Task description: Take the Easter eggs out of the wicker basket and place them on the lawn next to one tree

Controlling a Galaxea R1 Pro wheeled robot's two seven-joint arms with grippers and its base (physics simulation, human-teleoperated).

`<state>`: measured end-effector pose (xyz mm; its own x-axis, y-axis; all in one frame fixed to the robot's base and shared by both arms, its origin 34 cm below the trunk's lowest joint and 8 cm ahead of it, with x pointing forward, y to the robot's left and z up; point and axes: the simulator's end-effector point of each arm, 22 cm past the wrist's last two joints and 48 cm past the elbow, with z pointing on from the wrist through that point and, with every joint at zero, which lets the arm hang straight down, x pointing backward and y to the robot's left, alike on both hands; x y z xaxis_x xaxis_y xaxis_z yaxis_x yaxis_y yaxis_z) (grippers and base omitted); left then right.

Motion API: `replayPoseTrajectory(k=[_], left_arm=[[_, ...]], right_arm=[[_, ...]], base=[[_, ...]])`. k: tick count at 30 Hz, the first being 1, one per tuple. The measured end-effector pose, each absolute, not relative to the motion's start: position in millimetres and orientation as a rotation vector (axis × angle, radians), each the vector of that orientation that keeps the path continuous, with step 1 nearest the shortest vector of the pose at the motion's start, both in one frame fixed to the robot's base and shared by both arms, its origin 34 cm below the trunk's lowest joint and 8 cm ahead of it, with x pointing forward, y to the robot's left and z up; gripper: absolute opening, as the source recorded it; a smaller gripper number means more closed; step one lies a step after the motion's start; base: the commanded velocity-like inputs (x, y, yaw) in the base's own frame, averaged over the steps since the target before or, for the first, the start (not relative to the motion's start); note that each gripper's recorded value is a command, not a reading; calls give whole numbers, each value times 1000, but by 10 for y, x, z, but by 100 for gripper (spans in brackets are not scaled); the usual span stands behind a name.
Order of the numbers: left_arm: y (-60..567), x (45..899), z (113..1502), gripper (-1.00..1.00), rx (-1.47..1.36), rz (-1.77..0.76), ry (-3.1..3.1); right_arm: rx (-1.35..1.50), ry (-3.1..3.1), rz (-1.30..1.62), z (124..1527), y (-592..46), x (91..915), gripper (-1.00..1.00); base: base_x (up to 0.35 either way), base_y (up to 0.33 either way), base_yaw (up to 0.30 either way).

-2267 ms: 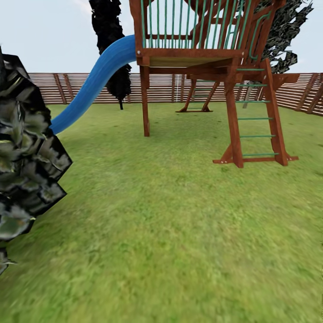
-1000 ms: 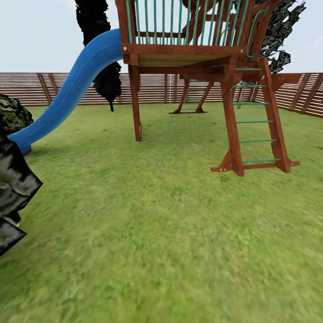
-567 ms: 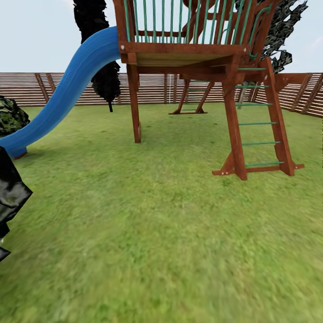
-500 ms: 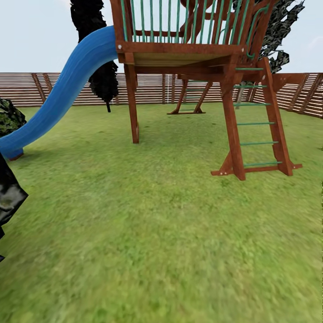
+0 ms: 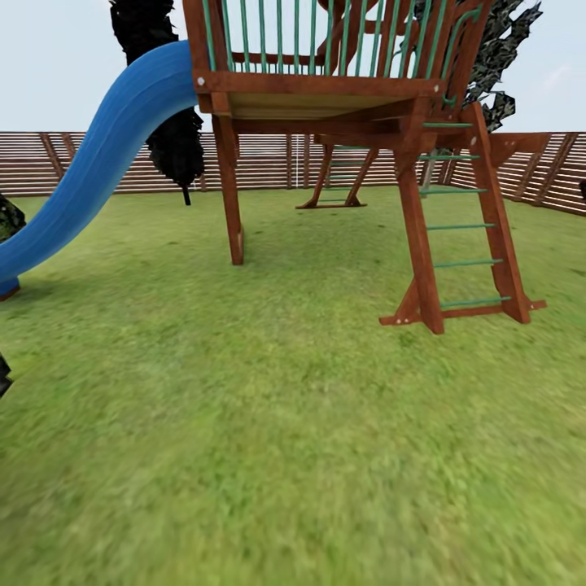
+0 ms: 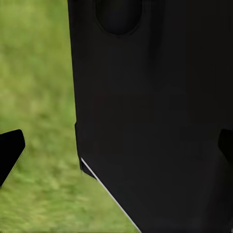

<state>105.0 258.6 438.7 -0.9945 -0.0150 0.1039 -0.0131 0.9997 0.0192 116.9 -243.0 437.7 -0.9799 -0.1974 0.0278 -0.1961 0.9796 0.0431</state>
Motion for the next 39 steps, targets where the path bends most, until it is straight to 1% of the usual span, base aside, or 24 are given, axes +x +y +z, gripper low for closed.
replayPoseTrajectory(k=[12,21,39], left_arm=[[2591,1049,4387,100,23,-29,-3037],[2589,1051,4387,100,22,-29,-3037],[2589,1052,4387,100,22,-29,-3037]], right_arm=[[307,-3093,-62,4377,-2430,1168,100],[307,-3094,-62,4377,-2433,1169,100],[308,-3086,-59,4379,-2465,1146,100]], base=[[323,0,-1],[322,0,-112],[322,0,-2]])
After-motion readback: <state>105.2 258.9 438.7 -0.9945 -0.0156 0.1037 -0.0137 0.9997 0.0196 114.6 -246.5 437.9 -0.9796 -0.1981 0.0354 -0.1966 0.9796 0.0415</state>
